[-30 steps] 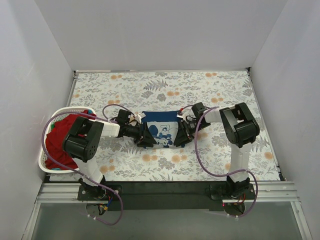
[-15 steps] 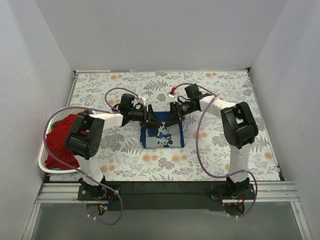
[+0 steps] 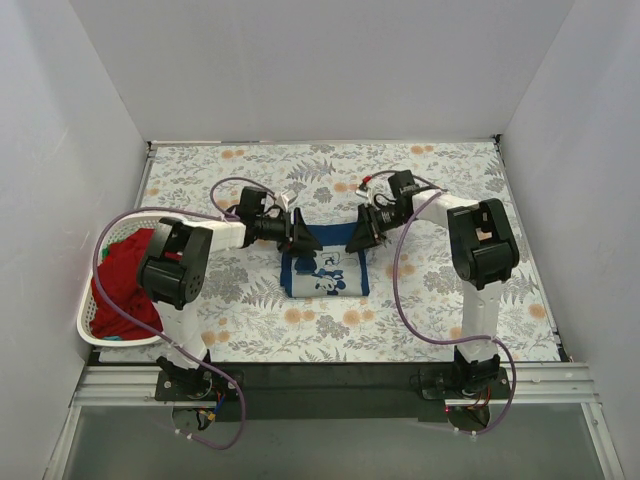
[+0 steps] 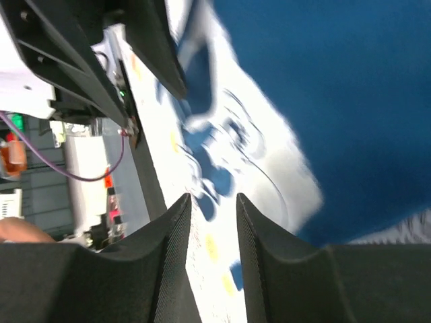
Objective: Fold and stack the t-shirts
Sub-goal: Fold the tshirt, then neatly place the folded tshirt to the corner
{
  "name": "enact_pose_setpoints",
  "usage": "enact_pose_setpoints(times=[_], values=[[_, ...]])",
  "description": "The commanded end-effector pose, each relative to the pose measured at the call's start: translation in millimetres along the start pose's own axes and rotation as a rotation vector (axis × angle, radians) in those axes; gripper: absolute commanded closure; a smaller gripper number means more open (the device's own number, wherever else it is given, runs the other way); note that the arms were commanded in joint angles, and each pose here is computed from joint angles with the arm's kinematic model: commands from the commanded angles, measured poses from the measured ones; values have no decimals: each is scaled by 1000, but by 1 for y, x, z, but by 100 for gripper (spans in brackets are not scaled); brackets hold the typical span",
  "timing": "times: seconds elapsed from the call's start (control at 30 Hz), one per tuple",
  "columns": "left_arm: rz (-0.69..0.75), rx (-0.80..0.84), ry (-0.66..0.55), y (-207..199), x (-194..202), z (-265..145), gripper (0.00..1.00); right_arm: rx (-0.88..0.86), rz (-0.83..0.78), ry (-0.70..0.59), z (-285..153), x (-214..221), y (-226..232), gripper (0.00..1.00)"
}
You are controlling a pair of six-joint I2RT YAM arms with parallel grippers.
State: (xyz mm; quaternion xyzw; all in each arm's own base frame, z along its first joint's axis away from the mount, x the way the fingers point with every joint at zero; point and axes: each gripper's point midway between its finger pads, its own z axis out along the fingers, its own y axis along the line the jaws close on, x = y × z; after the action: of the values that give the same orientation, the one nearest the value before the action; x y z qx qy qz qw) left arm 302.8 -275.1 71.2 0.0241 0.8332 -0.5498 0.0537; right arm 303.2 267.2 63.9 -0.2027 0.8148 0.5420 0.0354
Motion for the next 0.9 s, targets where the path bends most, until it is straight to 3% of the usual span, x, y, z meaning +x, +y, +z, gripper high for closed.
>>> enact_pose_setpoints(times=[0.0, 0.2, 0.43, 0.53, 0.67, 0.73, 0.87], values=[[211, 99, -73, -68, -41, -18, 53, -63, -172, -74, -16, -44, 54, 60], [119, 30, -126, -25, -76, -3, 53, -31, -160, -88, -3, -74, 20, 60], [-45, -88, -179, 60, -101, -3, 53, 21, -115, -67, 13, -72, -45, 59], [-33, -104, -197, 72, -108, -9, 53, 50, -98, -79, 9, -75, -63, 59], [22, -89, -212, 52, -121, -22, 52, 45, -90, -99, -2, -77, -56, 54], [60, -106, -236, 37, -130, -31, 51, 19, -107, -122, -12, -86, -29, 40], [197, -155, -349, -33, -144, -64, 30, 22, -196, -180, -36, -101, 24, 21]])
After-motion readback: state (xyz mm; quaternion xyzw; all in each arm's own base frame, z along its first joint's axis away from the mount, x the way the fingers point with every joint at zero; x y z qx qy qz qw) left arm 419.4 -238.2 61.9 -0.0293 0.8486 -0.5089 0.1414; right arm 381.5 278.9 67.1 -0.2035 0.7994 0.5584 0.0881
